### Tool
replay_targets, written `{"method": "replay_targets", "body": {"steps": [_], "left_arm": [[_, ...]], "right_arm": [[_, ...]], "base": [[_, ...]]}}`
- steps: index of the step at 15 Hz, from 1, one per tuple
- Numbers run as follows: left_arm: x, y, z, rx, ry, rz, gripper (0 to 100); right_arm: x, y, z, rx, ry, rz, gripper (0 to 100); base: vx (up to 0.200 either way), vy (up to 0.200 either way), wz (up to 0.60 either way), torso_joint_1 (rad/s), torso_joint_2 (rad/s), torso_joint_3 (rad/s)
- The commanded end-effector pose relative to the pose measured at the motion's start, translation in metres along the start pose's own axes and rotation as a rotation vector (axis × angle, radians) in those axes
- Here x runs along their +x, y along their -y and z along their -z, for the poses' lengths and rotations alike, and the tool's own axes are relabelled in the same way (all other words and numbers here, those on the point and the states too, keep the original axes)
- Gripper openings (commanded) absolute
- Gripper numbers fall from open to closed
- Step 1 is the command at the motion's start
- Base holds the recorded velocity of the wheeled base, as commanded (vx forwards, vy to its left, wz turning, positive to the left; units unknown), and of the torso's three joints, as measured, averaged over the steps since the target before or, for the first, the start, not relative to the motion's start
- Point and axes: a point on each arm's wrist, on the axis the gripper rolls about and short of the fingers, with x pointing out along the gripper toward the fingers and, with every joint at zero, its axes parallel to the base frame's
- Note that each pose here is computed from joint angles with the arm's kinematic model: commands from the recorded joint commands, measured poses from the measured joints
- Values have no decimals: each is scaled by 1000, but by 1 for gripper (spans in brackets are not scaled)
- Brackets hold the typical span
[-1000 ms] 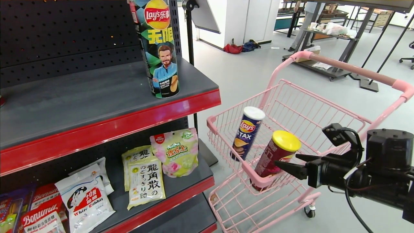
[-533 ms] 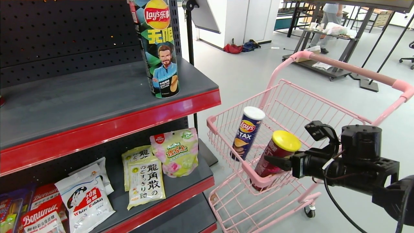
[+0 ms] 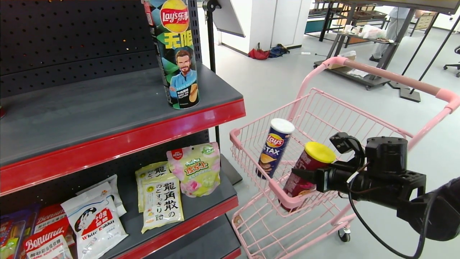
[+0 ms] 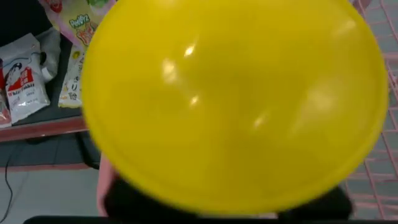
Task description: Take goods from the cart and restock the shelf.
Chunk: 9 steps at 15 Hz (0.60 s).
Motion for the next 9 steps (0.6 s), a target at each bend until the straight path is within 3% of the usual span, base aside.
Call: {"method": "replay_targets", "body": {"steps": [1,6,9], "left_arm": [[0,0,0,1,2,0,100],[0,0,0,1,0,-1,100],[0,0,0,1,0,-1,100]], "right_arm": [[9,3,4,-7,20,-3,0],[0,-5,6,-19,32,-9,0],[-16,-12,-12,-50,114,15,0]], "base": [[0,0,0,0,0,0],[0,0,0,0,0,0],[0,0,0,0,0,0]]}}
